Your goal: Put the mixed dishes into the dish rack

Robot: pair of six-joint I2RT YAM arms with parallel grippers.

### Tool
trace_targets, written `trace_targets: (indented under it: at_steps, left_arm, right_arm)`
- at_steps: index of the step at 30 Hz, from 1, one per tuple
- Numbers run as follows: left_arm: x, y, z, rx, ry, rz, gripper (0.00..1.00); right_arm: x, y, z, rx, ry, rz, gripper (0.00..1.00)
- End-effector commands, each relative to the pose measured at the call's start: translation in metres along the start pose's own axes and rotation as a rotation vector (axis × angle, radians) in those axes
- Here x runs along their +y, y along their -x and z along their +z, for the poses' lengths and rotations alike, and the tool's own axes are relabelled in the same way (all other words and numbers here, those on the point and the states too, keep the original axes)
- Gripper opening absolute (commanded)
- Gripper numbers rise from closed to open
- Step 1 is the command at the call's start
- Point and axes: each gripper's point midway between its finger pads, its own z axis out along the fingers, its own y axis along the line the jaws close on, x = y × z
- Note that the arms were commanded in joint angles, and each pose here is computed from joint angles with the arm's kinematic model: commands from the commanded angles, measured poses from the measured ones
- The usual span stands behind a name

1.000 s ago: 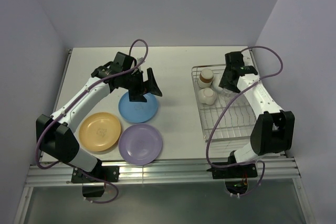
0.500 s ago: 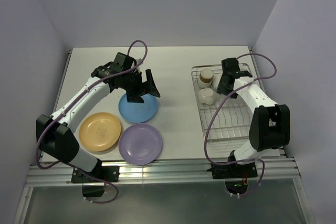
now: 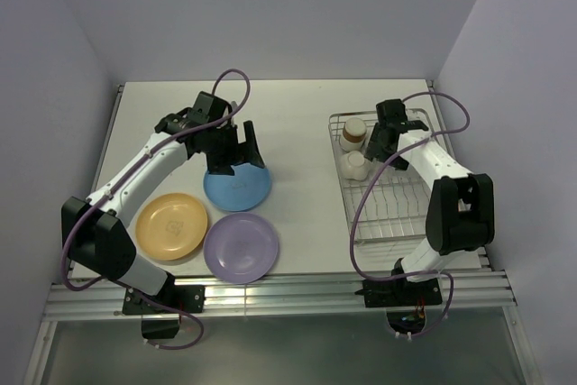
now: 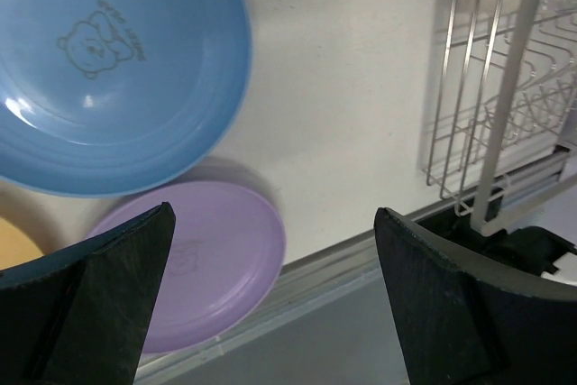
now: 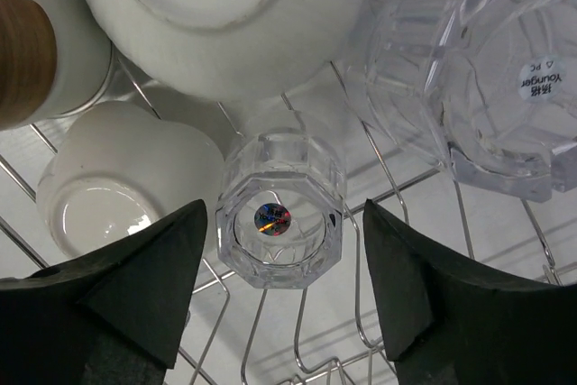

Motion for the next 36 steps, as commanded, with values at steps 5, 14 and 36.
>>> trace_targets:
  at_steps: [5,14,36]
  left_arm:
    - [0.029,-0.001,0.010,-0.022,0.098,0.080,0.99]
    - [0.066,0.006,0.028,-0.036,0.269,0.131,0.99]
    - [0.045,-0.034,0.117,0.150,0.280,0.352,0.87]
  right_arm:
    - [-0.001,0.008,-0.020,-0.023,0.002,-0.003,0.88]
    - [0.006,0.024,-0.087,-0.090,0.099,0.051,0.90]
    - [-0.029,-0.024,-0.247,-0.233,0.416,0.119,0.83]
